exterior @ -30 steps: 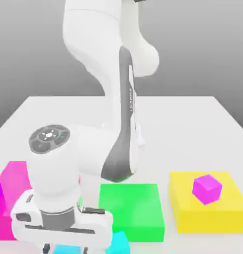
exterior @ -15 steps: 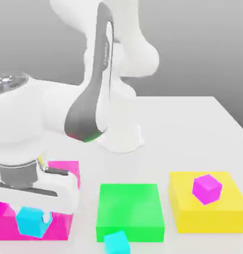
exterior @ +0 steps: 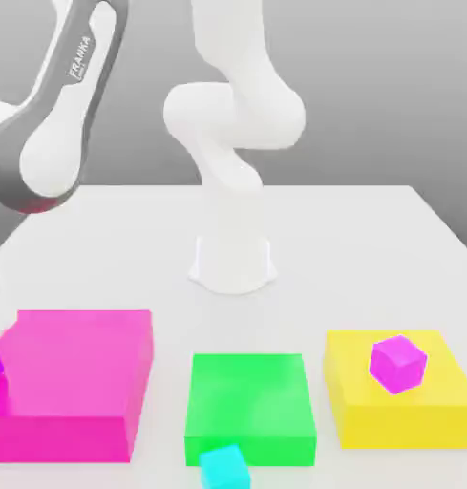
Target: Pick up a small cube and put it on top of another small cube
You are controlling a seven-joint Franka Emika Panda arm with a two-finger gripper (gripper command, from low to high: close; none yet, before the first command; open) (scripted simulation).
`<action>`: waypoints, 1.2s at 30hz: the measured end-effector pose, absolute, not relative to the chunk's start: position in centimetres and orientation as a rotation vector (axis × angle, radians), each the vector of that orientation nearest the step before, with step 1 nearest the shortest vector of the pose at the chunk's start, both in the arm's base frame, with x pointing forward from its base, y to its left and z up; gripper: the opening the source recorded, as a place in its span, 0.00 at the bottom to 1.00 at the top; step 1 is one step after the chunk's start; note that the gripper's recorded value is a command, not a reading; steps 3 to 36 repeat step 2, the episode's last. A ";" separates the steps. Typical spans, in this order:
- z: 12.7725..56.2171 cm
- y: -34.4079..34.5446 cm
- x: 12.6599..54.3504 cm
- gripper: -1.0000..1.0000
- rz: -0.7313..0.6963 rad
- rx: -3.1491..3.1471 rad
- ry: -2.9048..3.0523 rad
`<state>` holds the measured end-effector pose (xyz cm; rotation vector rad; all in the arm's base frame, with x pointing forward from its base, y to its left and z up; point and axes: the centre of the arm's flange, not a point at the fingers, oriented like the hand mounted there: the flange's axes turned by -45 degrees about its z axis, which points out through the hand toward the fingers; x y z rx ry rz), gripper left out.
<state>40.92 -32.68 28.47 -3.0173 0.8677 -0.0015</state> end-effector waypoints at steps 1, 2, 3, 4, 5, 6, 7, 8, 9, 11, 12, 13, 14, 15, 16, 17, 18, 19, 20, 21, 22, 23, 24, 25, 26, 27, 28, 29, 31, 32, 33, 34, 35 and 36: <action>29.9 -32.7 40.9 1.00 -0.002 -3.017 0.868; 31.5 -32.7 40.8 1.00 -0.001 -3.017 0.870; 31.5 -32.7 40.8 1.00 -0.001 -3.017 0.870; 31.5 -32.7 40.8 1.00 -0.001 -3.017 0.870; 31.5 -32.7 40.8 1.00 -0.001 -3.017 0.870; 31.5 -32.7 40.8 1.00 -0.001 -3.017 0.870; 31.5 -32.7 40.8 1.00 -0.001 -3.017 0.870; 31.5 -32.7 40.8 1.00 -0.001 -3.017 0.870; 31.5 -32.7 40.8 1.00 -0.001 -3.017 0.870; 31.5 -32.7 40.8 1.00 -0.001 -3.017 0.870; 31.5 -32.7 40.8 1.00 -0.001 -3.017 0.870; 31.5 -32.7 40.8 1.00 -0.001 -3.017 0.870; 31.5 -32.7 40.8 1.00 -0.001 -3.017 0.870; 31.5 -32.7 40.8 1.00 -0.001 -3.017 0.870; 31.5 -32.7 40.8 1.00 -0.001 -3.017 0.870; 31.5 -32.7 40.8 1.00 -0.001 -3.017 0.870; 31.5 -32.7 40.8 1.00 -0.001 -3.017 0.870; 31.5 -32.7 40.8 1.00 -0.001 -3.017 0.870; 31.5 -32.7 40.8 1.00 -0.001 -3.017 0.870; 31.5 -32.7 40.8 1.00 -0.001 -3.017 0.870; 31.5 -32.7 40.8 1.00 -0.001 -3.017 0.870; 31.5 -32.7 40.8 1.00 -0.001 -3.017 0.870; 31.5 -32.7 40.8 1.00 -0.001 -3.017 0.870; 31.5 -32.7 40.8 1.00 -0.001 -3.017 0.870; 31.5 -32.7 40.8 1.00 -0.001 -3.017 0.870; 31.5 -32.7 40.8 1.00 -0.001 -3.017 0.870; 31.5 -32.7 40.8 1.00 -0.001 -3.017 0.870; 31.5 -32.7 40.8 1.00 -0.001 -3.017 0.870; 31.5 -32.7 40.8 1.00 -0.001 -3.017 0.870; 31.5 -32.7 40.8 1.00 -0.001 -3.017 0.870; 31.5 -32.7 40.8 1.00 -0.001 -3.017 0.870; 31.5 -32.7 40.8 1.00 -0.001 -3.017 0.870; 31.5 -32.7 40.8 1.00 -0.001 -3.017 0.870; 31.5 -32.7 40.8 1.00 -0.001 -3.017 0.870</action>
